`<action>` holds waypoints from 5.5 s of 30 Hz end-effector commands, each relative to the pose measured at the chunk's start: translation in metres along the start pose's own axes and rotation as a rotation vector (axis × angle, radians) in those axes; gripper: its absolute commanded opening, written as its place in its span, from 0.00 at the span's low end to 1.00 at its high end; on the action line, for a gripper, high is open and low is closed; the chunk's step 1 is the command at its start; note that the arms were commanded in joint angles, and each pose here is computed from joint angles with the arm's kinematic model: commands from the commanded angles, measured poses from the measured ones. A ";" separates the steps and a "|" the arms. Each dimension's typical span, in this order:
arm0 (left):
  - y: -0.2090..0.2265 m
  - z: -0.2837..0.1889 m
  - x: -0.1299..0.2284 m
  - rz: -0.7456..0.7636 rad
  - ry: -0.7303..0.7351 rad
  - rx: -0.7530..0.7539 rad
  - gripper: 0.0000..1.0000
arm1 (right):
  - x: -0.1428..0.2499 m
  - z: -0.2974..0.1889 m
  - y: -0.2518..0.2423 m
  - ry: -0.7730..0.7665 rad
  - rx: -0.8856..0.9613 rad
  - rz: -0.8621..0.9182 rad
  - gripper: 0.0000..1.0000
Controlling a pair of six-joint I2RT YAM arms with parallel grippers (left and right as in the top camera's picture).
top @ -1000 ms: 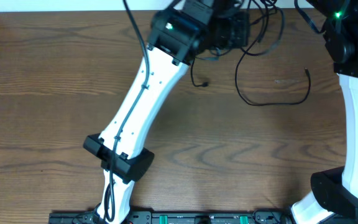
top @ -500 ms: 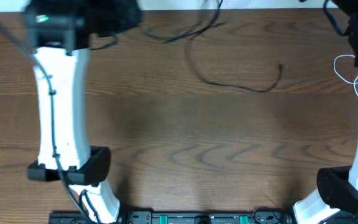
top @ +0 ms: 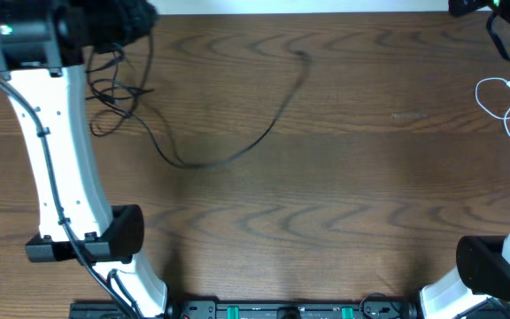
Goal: Untangle cables
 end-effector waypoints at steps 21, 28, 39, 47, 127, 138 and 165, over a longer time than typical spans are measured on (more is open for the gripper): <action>-0.107 -0.064 0.003 0.304 -0.182 0.242 0.07 | 0.165 0.132 0.124 0.666 -0.586 -0.040 0.61; -0.126 -0.061 0.038 0.523 -0.049 0.359 0.07 | 0.167 0.136 0.146 0.619 -0.625 -0.165 0.73; -0.126 -0.054 0.069 0.703 0.091 0.290 0.08 | 0.192 0.142 0.142 0.720 -0.631 -0.183 0.76; -0.125 -0.044 0.082 0.721 0.179 0.276 0.07 | 0.223 0.158 0.139 0.820 -0.650 -0.188 0.78; -0.123 -0.036 0.026 0.116 -0.171 -0.171 0.07 | 0.226 0.218 0.204 0.655 -0.368 0.051 0.91; -0.134 -0.036 0.031 0.178 -0.140 -0.097 0.07 | 0.220 0.221 0.206 0.633 -0.359 0.119 0.94; -0.095 -0.051 -0.007 0.360 -0.307 -0.428 0.07 | 0.188 0.166 0.187 0.601 -0.676 -0.177 0.75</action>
Point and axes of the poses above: each gripper's point midway between its finger pads, its own z axis out along the fingers, its own y axis along the line the jaws close on, x = y × z, the point moved 6 cm from there along -z, back along the fingers, and after that the axes turned 15 degrees about z, right-handed, at the moved point
